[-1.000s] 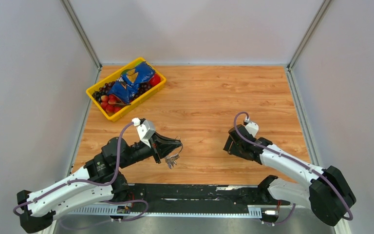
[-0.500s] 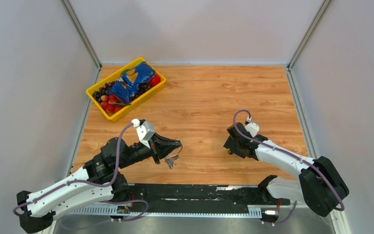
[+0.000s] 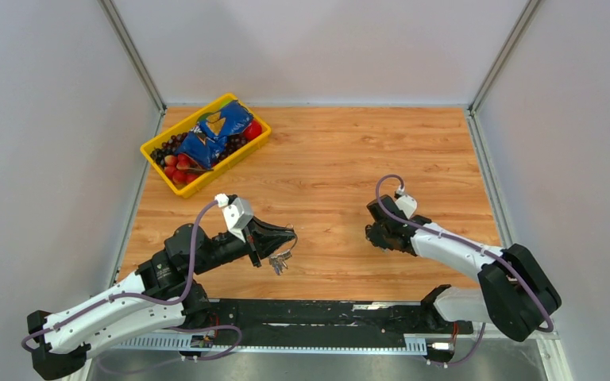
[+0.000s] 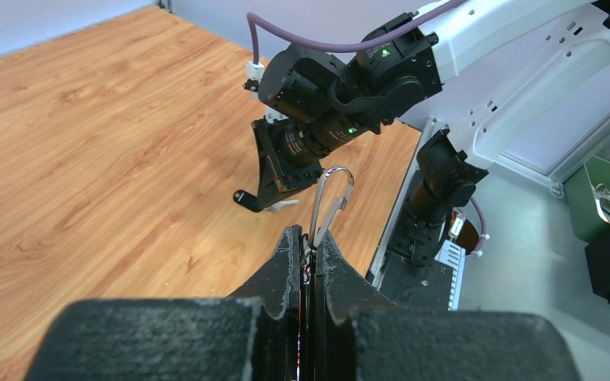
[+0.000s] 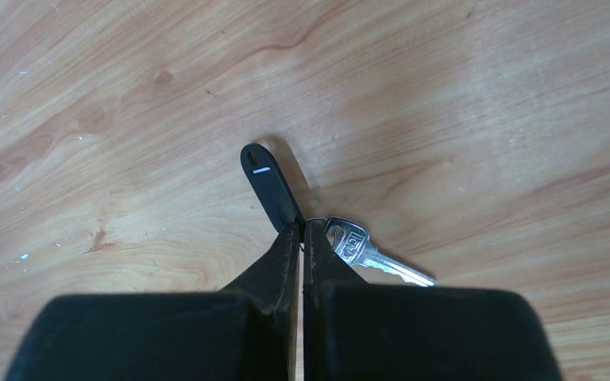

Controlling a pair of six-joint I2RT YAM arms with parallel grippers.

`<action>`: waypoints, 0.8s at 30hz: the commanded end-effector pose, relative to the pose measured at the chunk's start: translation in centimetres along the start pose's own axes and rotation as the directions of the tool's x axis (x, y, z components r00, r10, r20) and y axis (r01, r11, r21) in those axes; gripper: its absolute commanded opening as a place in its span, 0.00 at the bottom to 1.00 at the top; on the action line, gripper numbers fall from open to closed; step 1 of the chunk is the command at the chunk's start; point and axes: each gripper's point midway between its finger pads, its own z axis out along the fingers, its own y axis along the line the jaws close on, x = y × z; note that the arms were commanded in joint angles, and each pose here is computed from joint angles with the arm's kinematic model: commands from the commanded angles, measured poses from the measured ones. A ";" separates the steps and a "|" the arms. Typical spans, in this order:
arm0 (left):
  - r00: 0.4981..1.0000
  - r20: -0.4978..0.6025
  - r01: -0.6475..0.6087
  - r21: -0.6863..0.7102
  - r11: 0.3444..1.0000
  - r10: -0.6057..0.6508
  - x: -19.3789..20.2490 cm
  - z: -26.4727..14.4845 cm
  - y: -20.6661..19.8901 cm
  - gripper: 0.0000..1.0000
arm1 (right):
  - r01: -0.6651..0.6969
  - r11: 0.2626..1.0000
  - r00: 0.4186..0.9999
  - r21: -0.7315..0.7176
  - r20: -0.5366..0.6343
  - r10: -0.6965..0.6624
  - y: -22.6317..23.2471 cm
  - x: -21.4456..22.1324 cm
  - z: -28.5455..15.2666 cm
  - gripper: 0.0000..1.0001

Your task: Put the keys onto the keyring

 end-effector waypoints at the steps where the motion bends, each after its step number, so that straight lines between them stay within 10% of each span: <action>1: 0.999 0.049 -0.022 0.008 1.000 0.022 -1.5 0.1 -0.3 0.00 | 0.032 0.999 0.999 -0.006 -0.036 -0.032 0.1 0.5 0.1 0.00; 24: 0.998 0.060 -0.012 -0.002 1.000 0.013 -2.2 0.2 -0.3 0.00 | 0.137 0.952 0.991 -0.274 0.043 -0.130 3.6 -1.4 -5.4 0.00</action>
